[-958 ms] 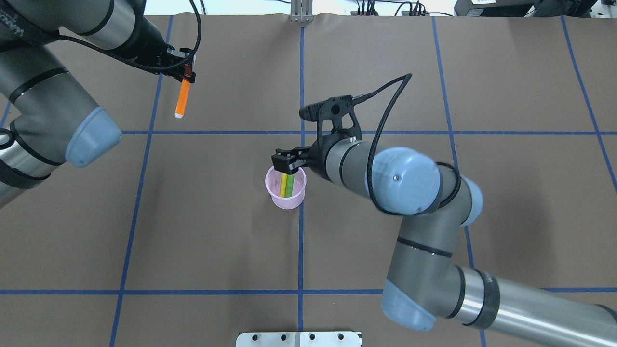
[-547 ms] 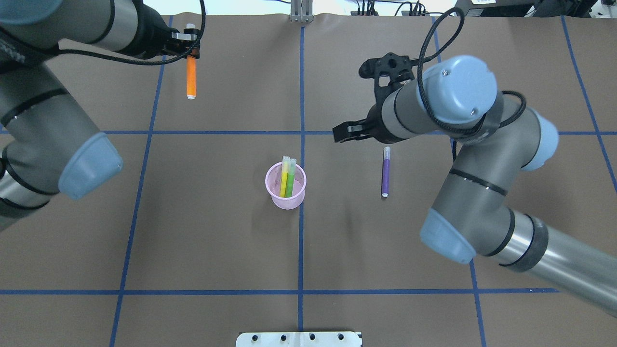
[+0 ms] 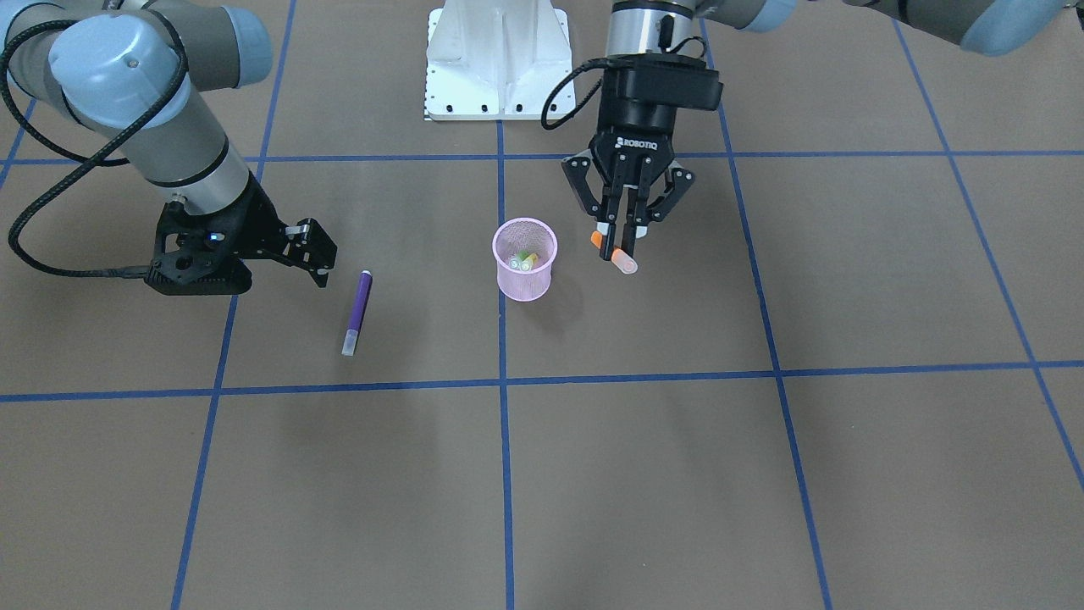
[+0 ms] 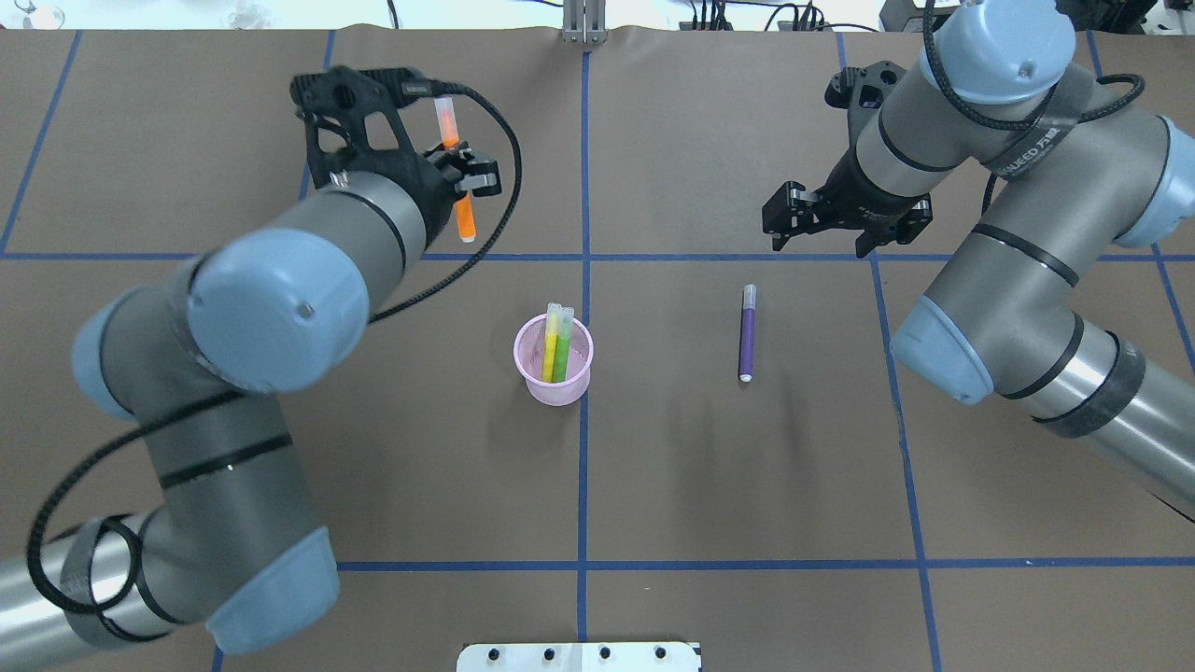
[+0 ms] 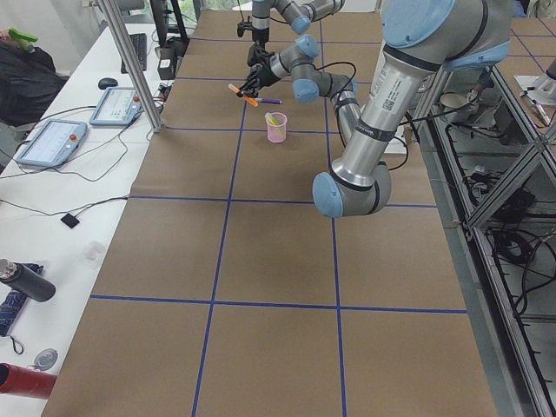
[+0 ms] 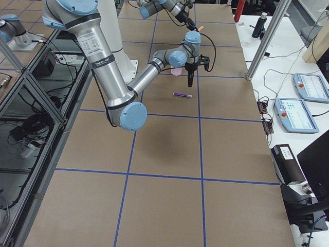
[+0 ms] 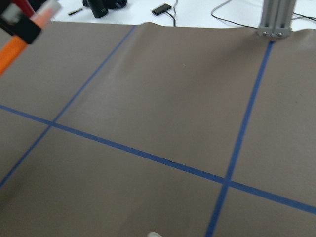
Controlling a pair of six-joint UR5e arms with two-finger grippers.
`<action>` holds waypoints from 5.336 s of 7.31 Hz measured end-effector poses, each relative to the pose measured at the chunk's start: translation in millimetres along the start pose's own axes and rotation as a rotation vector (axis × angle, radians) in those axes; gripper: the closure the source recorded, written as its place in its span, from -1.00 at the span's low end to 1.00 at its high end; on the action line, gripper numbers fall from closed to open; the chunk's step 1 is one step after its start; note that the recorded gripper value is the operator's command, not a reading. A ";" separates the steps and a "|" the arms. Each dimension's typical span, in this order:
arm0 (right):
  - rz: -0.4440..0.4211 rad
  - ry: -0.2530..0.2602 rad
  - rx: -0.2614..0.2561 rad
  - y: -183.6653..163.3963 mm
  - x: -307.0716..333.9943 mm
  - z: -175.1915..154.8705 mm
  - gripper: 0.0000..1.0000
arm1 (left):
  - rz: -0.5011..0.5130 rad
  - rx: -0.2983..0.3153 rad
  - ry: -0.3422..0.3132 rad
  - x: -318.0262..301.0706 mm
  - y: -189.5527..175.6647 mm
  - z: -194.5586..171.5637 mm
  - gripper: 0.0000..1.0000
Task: Collect pens into pen holder
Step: 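Carry the orange marker to the cup while the right gripper moves over the purple marker, then lower the orange marker into the cup while the right gripper descends to the purple marker, then open the left gripper and withdraw it from the cup while the right gripper lowers, then close the right gripper on the purple marker's cap end and lift it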
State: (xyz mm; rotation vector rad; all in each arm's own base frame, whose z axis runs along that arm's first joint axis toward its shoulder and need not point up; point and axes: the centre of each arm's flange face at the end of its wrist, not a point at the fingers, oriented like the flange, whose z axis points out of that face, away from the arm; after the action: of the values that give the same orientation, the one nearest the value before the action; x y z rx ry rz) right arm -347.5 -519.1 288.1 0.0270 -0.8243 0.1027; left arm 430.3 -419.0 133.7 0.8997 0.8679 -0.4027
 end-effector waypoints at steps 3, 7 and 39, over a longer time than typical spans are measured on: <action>0.029 0.020 -0.033 -4.8 15.4 13.8 -0.99 | -0.001 0.090 0.040 17.2 44.4 -2.8 1.00; 0.028 0.008 -0.047 -4.4 15.3 15.4 -0.99 | 0.003 0.077 0.274 0.6 97.2 36.9 1.00; -0.025 0.056 -0.127 -1.8 -43.5 149.7 -0.18 | 0.164 -0.084 0.319 -105.8 92.9 27.7 -0.98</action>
State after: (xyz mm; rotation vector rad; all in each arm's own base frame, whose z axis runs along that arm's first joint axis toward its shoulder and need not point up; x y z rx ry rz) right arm -486.1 -534.0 357.8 -0.0845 -0.7728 0.0276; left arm 438.7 -392.0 274.4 0.9642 1.0846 -0.0789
